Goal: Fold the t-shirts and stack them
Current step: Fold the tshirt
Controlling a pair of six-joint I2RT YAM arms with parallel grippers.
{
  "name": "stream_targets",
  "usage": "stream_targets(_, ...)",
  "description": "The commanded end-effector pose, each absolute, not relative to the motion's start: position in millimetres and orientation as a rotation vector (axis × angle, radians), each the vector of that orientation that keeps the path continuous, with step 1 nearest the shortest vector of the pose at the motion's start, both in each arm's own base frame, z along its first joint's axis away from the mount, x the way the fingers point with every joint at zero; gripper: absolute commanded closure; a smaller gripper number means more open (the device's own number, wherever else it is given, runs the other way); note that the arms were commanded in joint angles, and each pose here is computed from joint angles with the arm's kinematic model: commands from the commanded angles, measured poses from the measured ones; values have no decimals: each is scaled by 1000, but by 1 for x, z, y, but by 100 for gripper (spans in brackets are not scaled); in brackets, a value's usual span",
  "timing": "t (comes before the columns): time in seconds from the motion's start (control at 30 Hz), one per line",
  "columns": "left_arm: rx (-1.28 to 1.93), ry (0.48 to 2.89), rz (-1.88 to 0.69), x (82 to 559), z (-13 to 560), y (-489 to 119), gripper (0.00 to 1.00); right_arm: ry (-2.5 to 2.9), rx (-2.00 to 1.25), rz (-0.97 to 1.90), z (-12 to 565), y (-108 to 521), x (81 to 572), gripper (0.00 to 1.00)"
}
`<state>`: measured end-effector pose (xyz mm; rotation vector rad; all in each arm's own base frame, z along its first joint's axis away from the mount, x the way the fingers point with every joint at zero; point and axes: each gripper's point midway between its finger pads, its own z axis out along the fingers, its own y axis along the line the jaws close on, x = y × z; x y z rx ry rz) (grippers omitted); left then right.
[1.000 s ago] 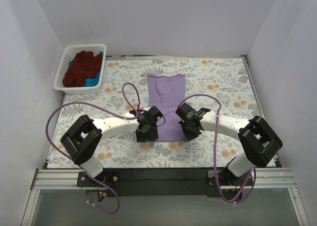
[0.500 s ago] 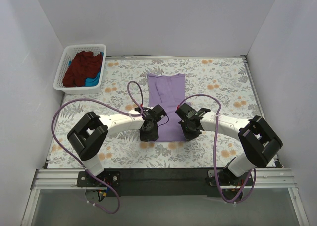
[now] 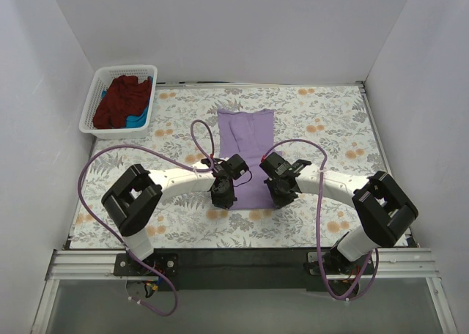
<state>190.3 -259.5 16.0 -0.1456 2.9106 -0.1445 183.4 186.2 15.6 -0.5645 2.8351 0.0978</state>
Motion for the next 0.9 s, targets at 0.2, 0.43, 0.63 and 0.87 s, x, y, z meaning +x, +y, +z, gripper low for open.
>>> stream_targets(0.2,-68,2967,-131,162,25,-250,100,2878,-639,284,19,196,152,99)
stream_targets(0.43,16,3062,-52,91,38,-220,100,3010,-719,471,27,183,77,99)
stream_targets(0.63,59,3201,-78,-2,48,-207,100,3108,-798,607,41,173,6,99)
stream_targets(0.87,64,3186,-99,-11,68,-209,100,3038,-870,527,70,172,16,99)
